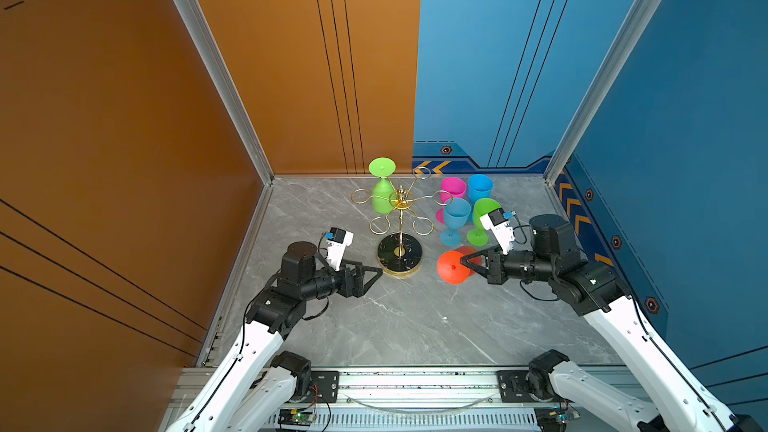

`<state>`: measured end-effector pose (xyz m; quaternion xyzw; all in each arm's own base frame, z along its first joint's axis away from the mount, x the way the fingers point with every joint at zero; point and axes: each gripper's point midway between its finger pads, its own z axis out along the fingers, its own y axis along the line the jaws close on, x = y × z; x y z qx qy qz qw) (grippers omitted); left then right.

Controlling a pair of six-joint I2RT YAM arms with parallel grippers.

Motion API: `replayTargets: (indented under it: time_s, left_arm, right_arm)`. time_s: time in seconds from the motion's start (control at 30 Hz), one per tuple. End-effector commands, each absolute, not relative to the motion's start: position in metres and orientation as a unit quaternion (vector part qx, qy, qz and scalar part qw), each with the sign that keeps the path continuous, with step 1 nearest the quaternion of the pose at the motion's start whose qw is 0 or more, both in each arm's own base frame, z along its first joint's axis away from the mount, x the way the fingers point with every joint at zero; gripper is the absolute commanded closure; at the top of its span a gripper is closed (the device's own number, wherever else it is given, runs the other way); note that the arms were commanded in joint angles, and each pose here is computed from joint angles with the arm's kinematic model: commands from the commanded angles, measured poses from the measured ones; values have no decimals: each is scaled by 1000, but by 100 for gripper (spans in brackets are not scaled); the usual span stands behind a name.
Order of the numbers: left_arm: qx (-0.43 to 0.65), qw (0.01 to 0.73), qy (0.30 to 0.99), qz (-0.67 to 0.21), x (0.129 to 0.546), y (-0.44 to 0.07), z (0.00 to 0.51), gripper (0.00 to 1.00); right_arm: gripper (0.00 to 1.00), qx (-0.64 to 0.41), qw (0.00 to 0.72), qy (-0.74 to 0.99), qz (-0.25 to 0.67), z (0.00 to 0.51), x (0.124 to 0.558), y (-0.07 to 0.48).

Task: Take the wine glass off the wine glass rack
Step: 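Draw the red glass back with the right while the left reaches toward it, then close the left gripper on the red glass foot beside the right gripper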

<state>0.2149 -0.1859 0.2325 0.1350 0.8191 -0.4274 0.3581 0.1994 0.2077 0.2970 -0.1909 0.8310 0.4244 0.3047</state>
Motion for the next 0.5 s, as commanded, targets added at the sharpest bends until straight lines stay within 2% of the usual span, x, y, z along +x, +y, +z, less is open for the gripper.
replayTargets:
  time_s: [0.0, 0.27, 0.3, 0.47]
  left_arm:
    - [167, 346, 795, -470, 202, -202, 243, 12]
    - [218, 344, 752, -518, 181, -231, 264, 13]
    - [225, 342, 748, -523, 178, -234, 265, 18]
    - [259, 326, 726, -548, 163, -249, 274, 20]
  right_arm:
    - [100, -220, 317, 817, 430, 300, 198, 216]
    - [100, -257, 312, 803, 438, 299, 186, 232]
    - [100, -260, 311, 801, 440, 299, 184, 233]
    - [100, -277, 310, 792, 447, 300, 179, 240]
